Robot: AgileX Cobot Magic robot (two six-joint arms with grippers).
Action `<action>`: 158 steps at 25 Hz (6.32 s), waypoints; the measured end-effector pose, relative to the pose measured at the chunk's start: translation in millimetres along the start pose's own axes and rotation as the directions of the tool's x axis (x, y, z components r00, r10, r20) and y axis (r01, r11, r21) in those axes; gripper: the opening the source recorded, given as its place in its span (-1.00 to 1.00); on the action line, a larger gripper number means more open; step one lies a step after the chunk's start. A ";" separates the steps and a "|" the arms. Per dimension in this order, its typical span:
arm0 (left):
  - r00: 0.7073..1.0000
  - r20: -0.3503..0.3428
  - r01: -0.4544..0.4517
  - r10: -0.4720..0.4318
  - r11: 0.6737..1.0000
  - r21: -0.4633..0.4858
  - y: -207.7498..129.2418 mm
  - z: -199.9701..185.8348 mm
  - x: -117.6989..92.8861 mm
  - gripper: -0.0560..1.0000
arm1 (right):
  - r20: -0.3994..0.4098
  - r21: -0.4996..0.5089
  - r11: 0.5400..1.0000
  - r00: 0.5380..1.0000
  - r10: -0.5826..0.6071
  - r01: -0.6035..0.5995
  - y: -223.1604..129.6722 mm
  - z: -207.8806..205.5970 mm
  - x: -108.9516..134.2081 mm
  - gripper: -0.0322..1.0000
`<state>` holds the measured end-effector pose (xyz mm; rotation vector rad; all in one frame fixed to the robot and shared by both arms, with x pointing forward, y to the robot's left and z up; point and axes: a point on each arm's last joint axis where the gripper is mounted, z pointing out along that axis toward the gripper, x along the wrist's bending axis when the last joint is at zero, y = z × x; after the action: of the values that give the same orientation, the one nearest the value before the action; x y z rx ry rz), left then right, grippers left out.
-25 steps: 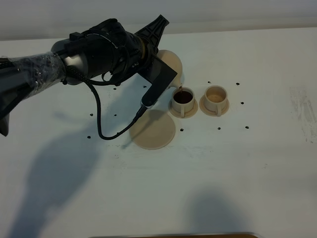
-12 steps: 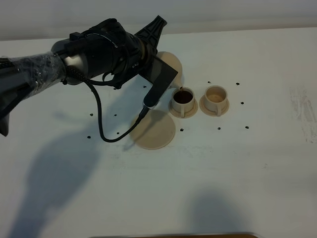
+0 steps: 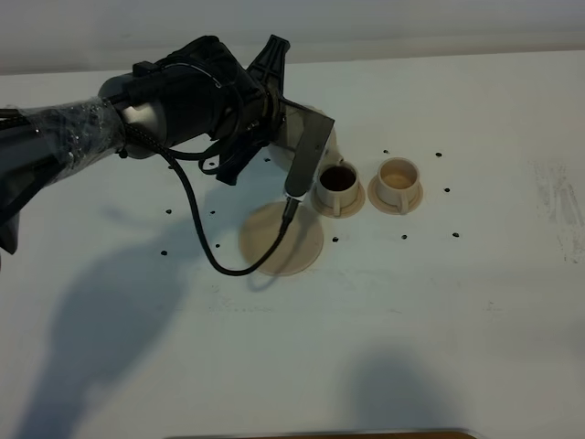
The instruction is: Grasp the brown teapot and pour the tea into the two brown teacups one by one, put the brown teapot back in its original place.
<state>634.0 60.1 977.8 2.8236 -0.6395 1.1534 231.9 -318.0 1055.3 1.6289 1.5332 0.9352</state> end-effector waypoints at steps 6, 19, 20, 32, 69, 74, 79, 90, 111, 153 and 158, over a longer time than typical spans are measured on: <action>0.992 0.011 0.129 -0.129 0.992 0.004 -4.3 -19.1 6.5 -0.59 | 0.000 0.000 1.000 1.000 0.000 0.000 0.0 0.0 0.0 -0.10; 0.805 0.137 0.569 -0.577 0.817 0.098 -31.5 -21.8 -4.7 -0.59 | 0.000 0.000 1.000 1.000 0.000 0.000 0.0 0.0 0.0 -0.10; 0.785 0.138 0.595 -0.604 0.797 0.103 -33.9 -21.4 -5.1 -0.59 | 0.000 0.000 1.000 1.000 0.000 0.000 0.0 0.0 0.0 -0.10; 0.648 0.191 0.721 -0.737 0.674 0.159 -36.1 1.0 -20.4 -0.59 | 0.000 0.000 1.000 1.000 0.000 0.000 0.0 0.0 0.0 -0.10; 0.810 0.061 0.583 -0.583 0.812 0.021 -42.9 -16.1 23.2 -0.59 | 0.000 0.000 1.000 1.000 0.000 0.000 0.0 0.0 0.0 -0.10; 0.850 0.039 0.527 -0.526 0.850 -0.018 -35.3 -9.6 35.1 -0.59 | 0.000 0.000 1.000 1.000 0.000 0.000 0.0 0.0 0.0 -0.10; 0.872 0.056 0.488 -0.486 0.871 -0.057 -12.0 8.4 38.8 -0.59 | 0.000 0.000 1.000 1.000 0.000 0.000 0.0 0.0 0.0 -0.10; 0.937 0.027 0.350 -0.349 0.929 -0.119 17.4 13.1 48.5 -0.59 | 0.000 0.000 1.000 1.000 0.000 0.000 0.0 0.0 0.0 -0.10; 0.994 -0.009 0.103 -0.106 0.983 -0.149 35.3 31.7 39.0 -0.59 | 0.000 0.000 1.000 1.000 0.000 0.000 0.0 0.0 0.0 -0.10; 0.949 -0.132 -0.305 0.288 0.943 -0.136 27.3 33.6 45.1 -0.59 | 0.000 0.000 1.000 1.000 0.000 0.000 0.0 0.0 0.0 -0.10; 0.932 -0.143 -0.351 0.333 0.928 -0.129 27.4 33.5 45.5 -0.59 | 0.000 0.000 1.000 1.000 0.000 0.000 0.0 0.0 0.0 -0.10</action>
<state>675.1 12.7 980.7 2.5575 -1.1921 1.2425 231.9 -318.0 1055.3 1.6289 1.5332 0.9352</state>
